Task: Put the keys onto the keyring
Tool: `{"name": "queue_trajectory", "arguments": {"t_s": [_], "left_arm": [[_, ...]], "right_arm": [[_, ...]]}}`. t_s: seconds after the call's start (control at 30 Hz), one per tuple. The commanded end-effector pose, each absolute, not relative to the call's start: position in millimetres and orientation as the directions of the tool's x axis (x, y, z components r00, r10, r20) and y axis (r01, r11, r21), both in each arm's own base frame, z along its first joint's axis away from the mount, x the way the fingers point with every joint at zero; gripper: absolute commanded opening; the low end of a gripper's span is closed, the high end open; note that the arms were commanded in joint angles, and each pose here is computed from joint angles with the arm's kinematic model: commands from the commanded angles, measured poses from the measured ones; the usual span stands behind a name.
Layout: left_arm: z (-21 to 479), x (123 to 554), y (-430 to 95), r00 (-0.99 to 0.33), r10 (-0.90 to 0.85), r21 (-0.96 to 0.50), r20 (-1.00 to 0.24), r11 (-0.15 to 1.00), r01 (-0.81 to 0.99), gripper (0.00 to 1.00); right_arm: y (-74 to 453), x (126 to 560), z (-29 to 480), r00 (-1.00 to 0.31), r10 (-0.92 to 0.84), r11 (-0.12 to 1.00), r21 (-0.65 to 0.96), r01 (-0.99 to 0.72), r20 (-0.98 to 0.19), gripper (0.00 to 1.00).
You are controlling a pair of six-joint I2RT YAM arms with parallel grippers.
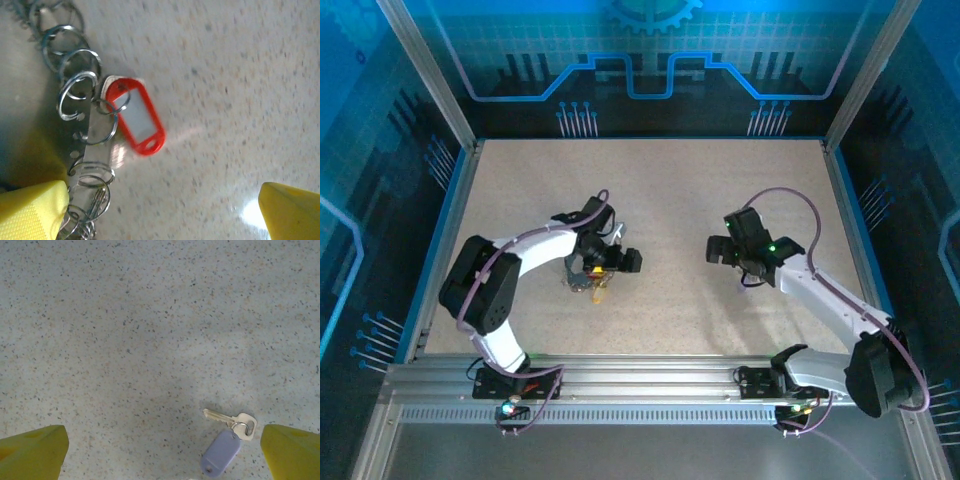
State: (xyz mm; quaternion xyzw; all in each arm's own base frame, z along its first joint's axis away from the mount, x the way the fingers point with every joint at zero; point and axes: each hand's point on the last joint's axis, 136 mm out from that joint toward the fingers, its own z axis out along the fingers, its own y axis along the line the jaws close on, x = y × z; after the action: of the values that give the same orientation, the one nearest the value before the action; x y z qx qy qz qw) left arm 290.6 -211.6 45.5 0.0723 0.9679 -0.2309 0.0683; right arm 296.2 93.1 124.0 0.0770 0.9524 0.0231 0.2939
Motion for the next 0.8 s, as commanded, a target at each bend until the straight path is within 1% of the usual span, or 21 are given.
{"name": "queue_trajectory", "arguments": {"t_s": [0.0, 0.1, 0.23, 0.3, 0.33, 0.4, 0.5, 0.6, 0.63, 0.67, 0.77], "left_arm": [[55.7, 262.8, -209.7, -0.987, 0.102, -0.446, -0.126, 0.883, 0.148, 0.99], [58.2, 246.6, -204.2, -0.988, 0.091, -0.433, -0.129, 0.891, 0.139, 0.99], [78.6, 238.7, -195.2, -0.98, 0.043, -0.434, -0.196, 0.892, 0.126, 0.99], [96.8, 239.4, -189.5, -0.966, 0.004, -0.441, -0.259, 0.889, 0.122, 0.99], [106.3, 240.2, -184.2, -0.957, -0.029, -0.446, -0.288, 0.888, 0.107, 0.99], [122.8, 243.2, -171.1, -0.94, -0.123, -0.474, -0.317, 0.879, 0.045, 0.99], [137.1, 250.8, -144.1, -0.912, -0.296, -0.538, -0.283, 0.836, -0.105, 0.99], [146.7, 258.9, -118.1, -0.871, -0.414, -0.558, -0.265, 0.802, -0.212, 0.99], [150.4, 260.3, -111.4, -0.859, -0.441, -0.561, -0.259, 0.793, -0.239, 0.99], [154.0, 260.6, -106.8, -0.851, -0.46, -0.565, -0.253, 0.784, -0.256, 0.99], [162.7, 261.0, -99.1, -0.84, -0.49, -0.583, -0.234, 0.762, -0.282, 0.99]], "right_arm": [[114.1, 313.0, 136.0, -0.819, 0.143, 0.988, 0.131, 0.083, -0.556, 0.98], [144.0, 323.6, 133.3, -0.852, 0.088, 0.98, 0.2, -0.02, -0.516, 0.92], [191.3, 330.1, 120.6, -0.902, -0.016, 0.944, 0.291, -0.156, -0.431, 0.73], [214.0, 329.7, 116.5, -0.93, -0.026, 0.921, 0.352, -0.165, -0.367, 0.63], [230.7, 327.6, 117.4, -0.941, -0.027, 0.892, 0.417, -0.175, -0.336, 0.58], [259.0, 324.5, 119.4, -0.953, -0.029, 0.841, 0.509, -0.186, -0.302, 0.56], [295.7, 318.3, 116.6, -0.964, -0.05, 0.805, 0.561, -0.193, -0.261, 0.56], [330.2, 310.0, 106.5, -0.986, -0.037, 0.757, 0.639, -0.135, -0.165, 0.55], [342.8, 307.1, 102.1, -0.992, -0.024, 0.729, 0.677, -0.102, -0.123, 0.56], [351.9, 306.1, 97.3, -0.996, -0.002, 0.714, 0.697, -0.064, -0.089, 0.59], [372.1, 304.5, 87.3, -0.998, 0.018, 0.699, 0.715, -0.03, -0.059, 0.65]]}}
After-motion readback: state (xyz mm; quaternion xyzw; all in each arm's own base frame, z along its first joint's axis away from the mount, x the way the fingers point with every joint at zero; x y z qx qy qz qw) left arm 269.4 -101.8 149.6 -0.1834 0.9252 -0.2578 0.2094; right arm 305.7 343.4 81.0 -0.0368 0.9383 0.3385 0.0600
